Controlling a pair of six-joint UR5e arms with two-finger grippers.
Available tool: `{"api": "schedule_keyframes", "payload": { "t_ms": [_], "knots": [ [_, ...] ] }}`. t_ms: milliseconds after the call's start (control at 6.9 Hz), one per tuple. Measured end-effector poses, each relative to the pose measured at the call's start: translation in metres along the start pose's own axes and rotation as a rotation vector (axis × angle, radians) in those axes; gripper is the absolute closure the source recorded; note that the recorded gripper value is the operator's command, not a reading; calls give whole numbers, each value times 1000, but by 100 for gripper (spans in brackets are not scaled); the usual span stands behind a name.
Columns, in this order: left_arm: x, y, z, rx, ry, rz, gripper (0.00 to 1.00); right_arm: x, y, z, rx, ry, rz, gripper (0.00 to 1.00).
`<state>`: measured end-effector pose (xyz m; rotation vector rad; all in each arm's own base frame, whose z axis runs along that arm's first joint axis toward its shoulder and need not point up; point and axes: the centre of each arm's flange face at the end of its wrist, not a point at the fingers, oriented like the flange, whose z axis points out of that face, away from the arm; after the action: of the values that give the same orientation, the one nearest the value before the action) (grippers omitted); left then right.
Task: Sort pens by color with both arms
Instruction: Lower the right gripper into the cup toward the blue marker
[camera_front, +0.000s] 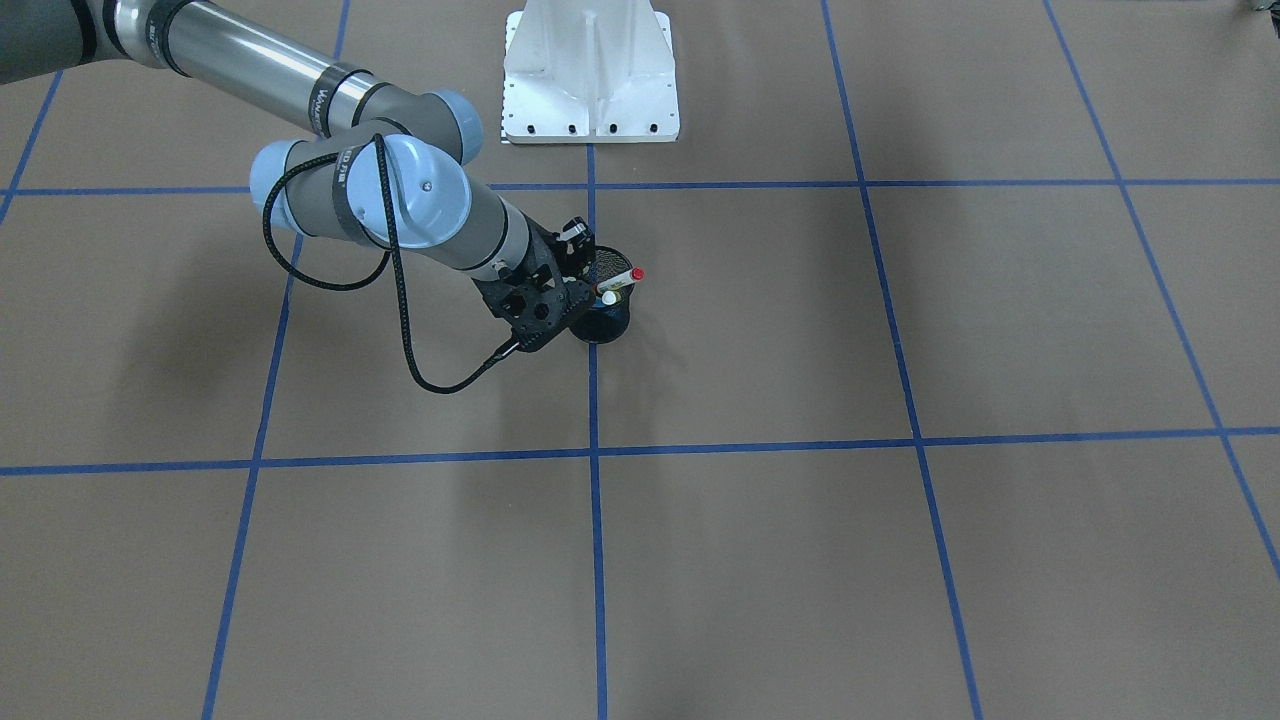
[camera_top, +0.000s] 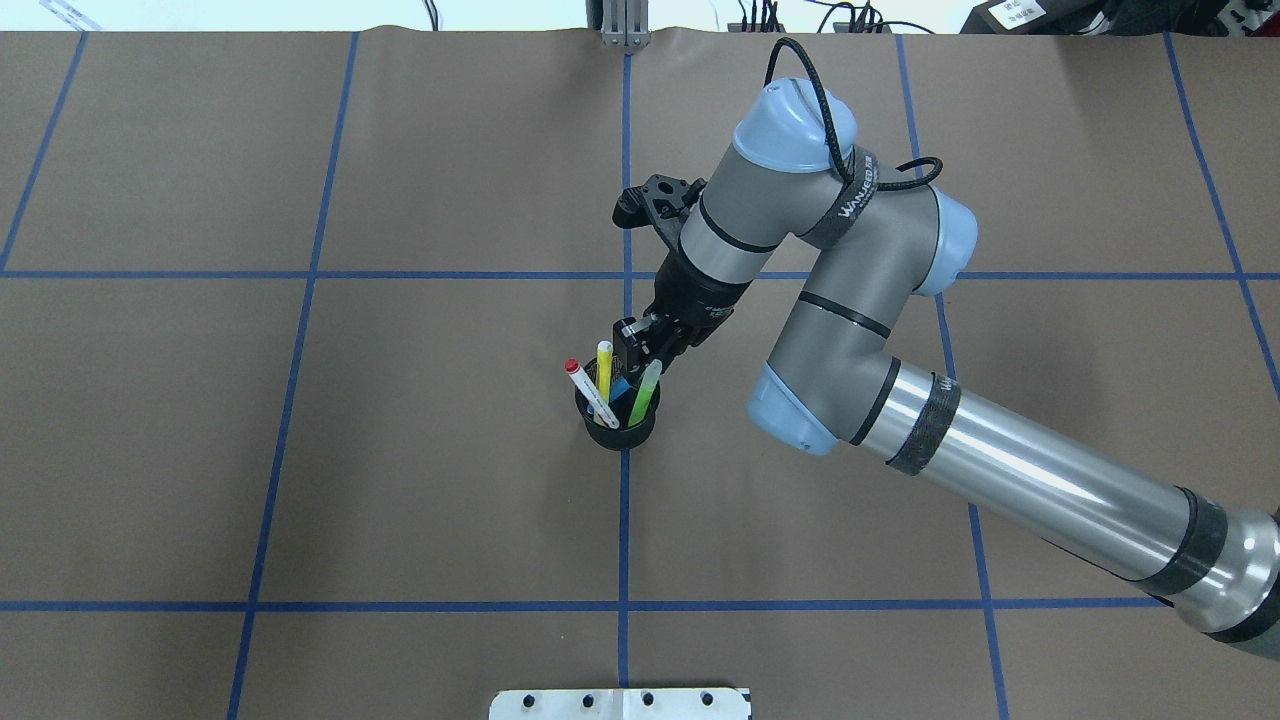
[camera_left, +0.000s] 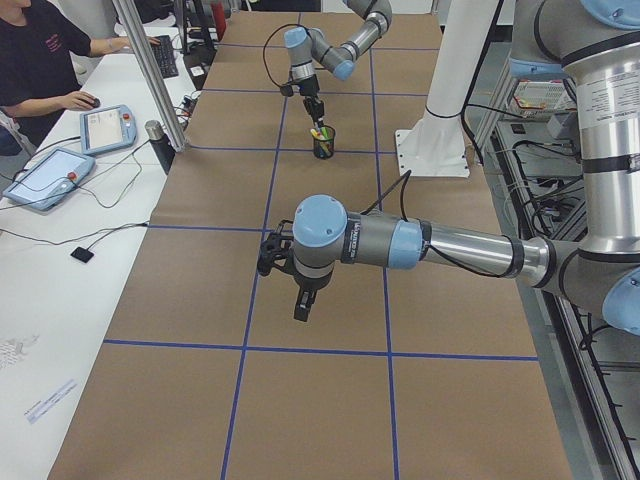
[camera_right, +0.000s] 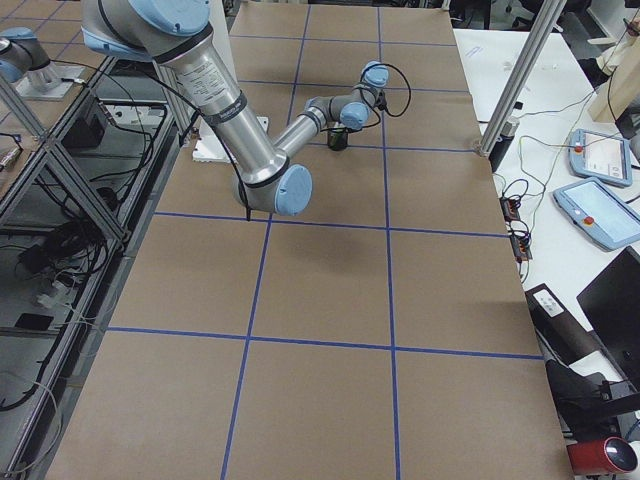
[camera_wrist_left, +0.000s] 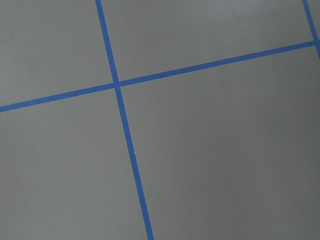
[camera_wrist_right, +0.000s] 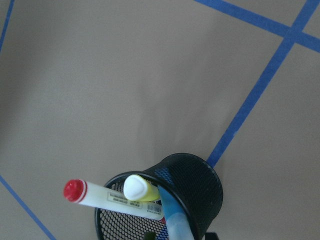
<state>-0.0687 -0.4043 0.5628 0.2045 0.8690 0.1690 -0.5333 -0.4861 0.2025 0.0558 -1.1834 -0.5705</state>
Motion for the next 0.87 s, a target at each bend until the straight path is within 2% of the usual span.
{"api": "schedule_keyframes", "payload": {
  "t_ms": [435, 870],
  "knots": [
    [1, 0, -1, 1, 0, 2, 1, -5, 0, 1, 0, -5, 24, 60],
    [0, 4, 1, -2, 1, -1, 1, -6, 0, 1, 1, -7, 25, 68]
  ]
}}
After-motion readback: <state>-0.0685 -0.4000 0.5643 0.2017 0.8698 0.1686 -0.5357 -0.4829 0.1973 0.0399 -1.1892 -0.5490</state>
